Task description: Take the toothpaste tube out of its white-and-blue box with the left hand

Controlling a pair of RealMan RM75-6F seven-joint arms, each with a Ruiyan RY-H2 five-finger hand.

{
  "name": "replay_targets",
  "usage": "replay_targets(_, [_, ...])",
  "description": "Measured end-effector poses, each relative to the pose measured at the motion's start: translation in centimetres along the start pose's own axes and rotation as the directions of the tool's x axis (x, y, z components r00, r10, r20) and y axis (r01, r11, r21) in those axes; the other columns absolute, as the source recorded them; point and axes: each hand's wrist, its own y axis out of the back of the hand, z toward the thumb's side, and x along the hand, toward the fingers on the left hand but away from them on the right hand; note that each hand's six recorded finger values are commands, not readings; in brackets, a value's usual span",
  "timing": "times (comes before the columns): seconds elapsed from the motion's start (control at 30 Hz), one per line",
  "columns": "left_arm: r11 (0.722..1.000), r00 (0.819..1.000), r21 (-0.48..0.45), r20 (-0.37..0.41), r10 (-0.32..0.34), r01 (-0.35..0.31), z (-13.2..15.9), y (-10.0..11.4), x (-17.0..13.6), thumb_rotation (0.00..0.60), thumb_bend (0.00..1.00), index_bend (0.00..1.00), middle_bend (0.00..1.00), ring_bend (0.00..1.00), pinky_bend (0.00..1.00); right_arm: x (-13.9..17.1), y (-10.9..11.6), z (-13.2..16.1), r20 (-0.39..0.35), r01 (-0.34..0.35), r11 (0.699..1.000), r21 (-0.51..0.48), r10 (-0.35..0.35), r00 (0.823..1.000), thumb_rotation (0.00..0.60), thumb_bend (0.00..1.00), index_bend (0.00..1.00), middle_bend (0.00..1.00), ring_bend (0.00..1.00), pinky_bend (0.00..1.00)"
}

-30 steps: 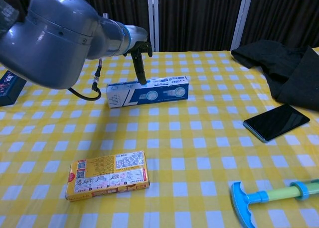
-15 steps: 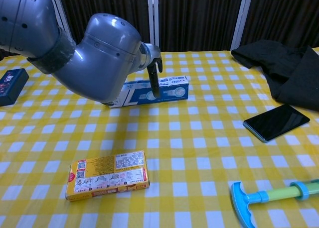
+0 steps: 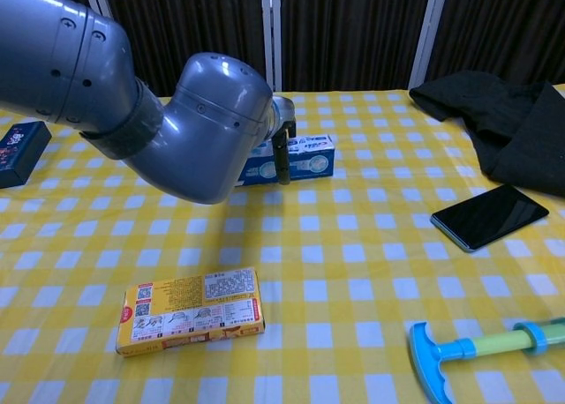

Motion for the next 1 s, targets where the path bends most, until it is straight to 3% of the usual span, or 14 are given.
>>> replay_targets(0.13, [1.000, 1.000, 0.008, 0.003, 0.002, -0.002, 0.1, -0.2, 0.0, 0.600, 0.26, 0.23, 0.09, 0.14, 0.21, 0.0, 0.1, 0.0, -0.002, 0.003, 1.000, -0.001, -0.003, 1.000, 0.600, 0.07, 0.07, 0.00, 0.00, 0.00])
replay_targets(0.4, [0.999, 1.000, 0.020, 0.013, 0.028, -0.029, 0.6, -0.8, -0.1, 0.600, 0.51, 0.41, 0.27, 0.30, 0.33, 0.1, 0.3, 0.1, -0.005, 0.010, 1.000, -0.002, -0.010, 1.000, 0.600, 0.07, 0.07, 0.00, 0.00, 0.00])
replay_targets(0.73, [0.995, 0.995, 0.012, 0.026, 0.095, -0.096, 1.0, -0.5, -0.2, 0.600, 0.52, 0.43, 0.28, 0.31, 0.35, 0.2, 0.6, 0.2, -0.007, 0.019, 1.000, -0.007, -0.019, 1.000, 0.600, 0.07, 0.07, 0.00, 0.00, 0.00])
replay_targets(1.0, [0.987, 0.988, -0.094, 0.066, 0.139, -0.133, 1.4, 1.7, -1.3, 0.600, 0.52, 0.43, 0.28, 0.31, 0.35, 0.3, 0.6, 0.4, -0.015, 0.022, 1.000, -0.003, -0.022, 1.000, 0.600, 0.07, 0.07, 0.00, 0.00, 0.00])
